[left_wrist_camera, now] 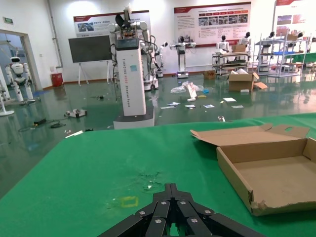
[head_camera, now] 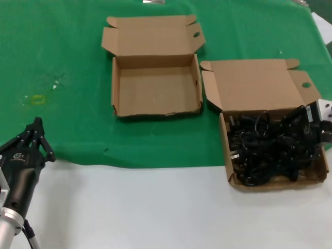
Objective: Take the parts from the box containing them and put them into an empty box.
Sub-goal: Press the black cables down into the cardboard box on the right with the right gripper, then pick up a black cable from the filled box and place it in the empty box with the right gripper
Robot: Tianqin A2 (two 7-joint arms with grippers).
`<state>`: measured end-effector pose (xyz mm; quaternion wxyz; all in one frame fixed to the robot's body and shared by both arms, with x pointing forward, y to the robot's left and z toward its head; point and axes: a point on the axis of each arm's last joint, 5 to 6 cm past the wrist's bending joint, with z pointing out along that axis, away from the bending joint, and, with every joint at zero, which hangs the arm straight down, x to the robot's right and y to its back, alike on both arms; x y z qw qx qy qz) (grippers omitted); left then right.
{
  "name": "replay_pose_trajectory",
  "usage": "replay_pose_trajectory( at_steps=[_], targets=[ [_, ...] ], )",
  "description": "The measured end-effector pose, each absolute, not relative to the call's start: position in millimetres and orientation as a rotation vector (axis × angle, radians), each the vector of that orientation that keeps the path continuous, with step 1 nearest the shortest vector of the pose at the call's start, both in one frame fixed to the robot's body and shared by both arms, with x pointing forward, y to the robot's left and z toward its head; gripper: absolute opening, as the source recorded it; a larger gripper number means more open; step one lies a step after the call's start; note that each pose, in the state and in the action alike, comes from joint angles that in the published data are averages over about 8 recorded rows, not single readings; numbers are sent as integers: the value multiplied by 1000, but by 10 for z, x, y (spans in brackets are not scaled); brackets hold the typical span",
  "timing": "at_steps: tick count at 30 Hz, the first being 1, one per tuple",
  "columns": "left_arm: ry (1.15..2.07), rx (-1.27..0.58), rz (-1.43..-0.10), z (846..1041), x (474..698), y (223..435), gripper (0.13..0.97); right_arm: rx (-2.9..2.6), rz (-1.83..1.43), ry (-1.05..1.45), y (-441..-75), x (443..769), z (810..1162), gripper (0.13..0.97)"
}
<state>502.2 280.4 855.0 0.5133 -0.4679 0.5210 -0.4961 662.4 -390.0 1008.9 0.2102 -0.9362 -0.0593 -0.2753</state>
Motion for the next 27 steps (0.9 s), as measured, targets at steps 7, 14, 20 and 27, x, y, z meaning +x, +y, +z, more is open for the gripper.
replay_pose_trajectory(
  at_steps=[7, 14, 20, 27],
  targets=[
    [1253, -1125, -1193, 8550, 5022, 2804, 144, -2592, -781, -153, -3891, 6650, 10136, 378],
    [1253, -1125, -1193, 8550, 5022, 2804, 144, -2589, -790, -150, -3881, 6656, 10168, 318],
    [1253, -1125, -1193, 8550, 5022, 2804, 144, -2592, -785, -144, -3888, 6630, 10160, 237],
    [1253, -1125, -1193, 8550, 5022, 2804, 144, -2591, -781, -134, -3890, 6550, 10265, 218]
  ],
)
